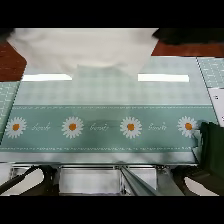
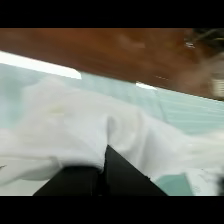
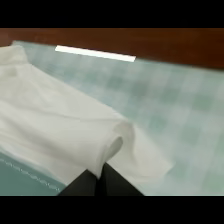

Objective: Fold the shirts.

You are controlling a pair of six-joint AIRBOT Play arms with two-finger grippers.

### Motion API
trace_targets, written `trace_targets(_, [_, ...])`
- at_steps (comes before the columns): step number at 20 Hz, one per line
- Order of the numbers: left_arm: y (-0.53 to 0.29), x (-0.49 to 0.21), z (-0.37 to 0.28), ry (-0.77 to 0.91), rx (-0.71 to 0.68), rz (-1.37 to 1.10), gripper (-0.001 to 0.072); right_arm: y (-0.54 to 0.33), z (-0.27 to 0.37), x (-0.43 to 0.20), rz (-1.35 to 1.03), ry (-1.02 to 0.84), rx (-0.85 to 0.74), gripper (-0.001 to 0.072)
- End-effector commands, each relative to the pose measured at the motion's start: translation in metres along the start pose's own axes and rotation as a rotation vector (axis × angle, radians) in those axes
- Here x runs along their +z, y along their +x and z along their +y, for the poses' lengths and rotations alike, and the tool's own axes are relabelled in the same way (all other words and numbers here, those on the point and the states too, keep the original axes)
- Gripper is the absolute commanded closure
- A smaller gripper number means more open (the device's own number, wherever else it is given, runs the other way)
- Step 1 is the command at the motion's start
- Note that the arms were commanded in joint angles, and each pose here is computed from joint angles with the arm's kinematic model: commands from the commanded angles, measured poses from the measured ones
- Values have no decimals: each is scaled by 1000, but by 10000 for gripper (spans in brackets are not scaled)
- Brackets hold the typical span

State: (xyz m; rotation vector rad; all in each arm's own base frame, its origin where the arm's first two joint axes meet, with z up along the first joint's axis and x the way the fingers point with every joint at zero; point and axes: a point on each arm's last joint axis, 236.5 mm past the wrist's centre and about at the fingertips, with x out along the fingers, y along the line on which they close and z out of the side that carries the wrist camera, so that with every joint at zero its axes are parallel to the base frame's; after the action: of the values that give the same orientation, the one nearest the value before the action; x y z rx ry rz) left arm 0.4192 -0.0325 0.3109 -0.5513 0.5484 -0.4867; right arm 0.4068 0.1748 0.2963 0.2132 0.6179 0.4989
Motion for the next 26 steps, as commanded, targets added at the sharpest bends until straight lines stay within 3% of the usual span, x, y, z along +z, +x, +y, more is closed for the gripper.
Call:
trace_targets(1, [-80, 50, -51, 252, 222, -173, 689, -112, 0, 35, -170, -132, -166, 690])
trace_targets(7, [-143, 2, -137, 446, 224, -205, 688, -217, 10, -2, -202, -166, -252, 689])
trace_targets(10, [-141, -37, -146, 487, 207, -123, 688, -226, 8, -41, -74, -142, -259, 689])
trace_targets(12, [-143, -64, -114, 450, 320, -47, 688, -223, 0, -71, 23, -115, -274, 689])
trace_targets(15, [-175, -94, -32, 382, 648, 3, 688, -215, -28, -126, 149, -11, -357, 689])
trace_targets(17, [-185, -116, 9, 342, 783, 50, 688, -201, -49, -167, 228, 73, -409, 689])
trace_targets(22, [-88, -179, 91, 204, 750, 245, 688, -132, -105, -251, 467, 144, -519, 689])
trace_targets(26, [6, -210, 163, 43, 740, 342, 688, -71, -179, -283, 577, 204, -650, 691])
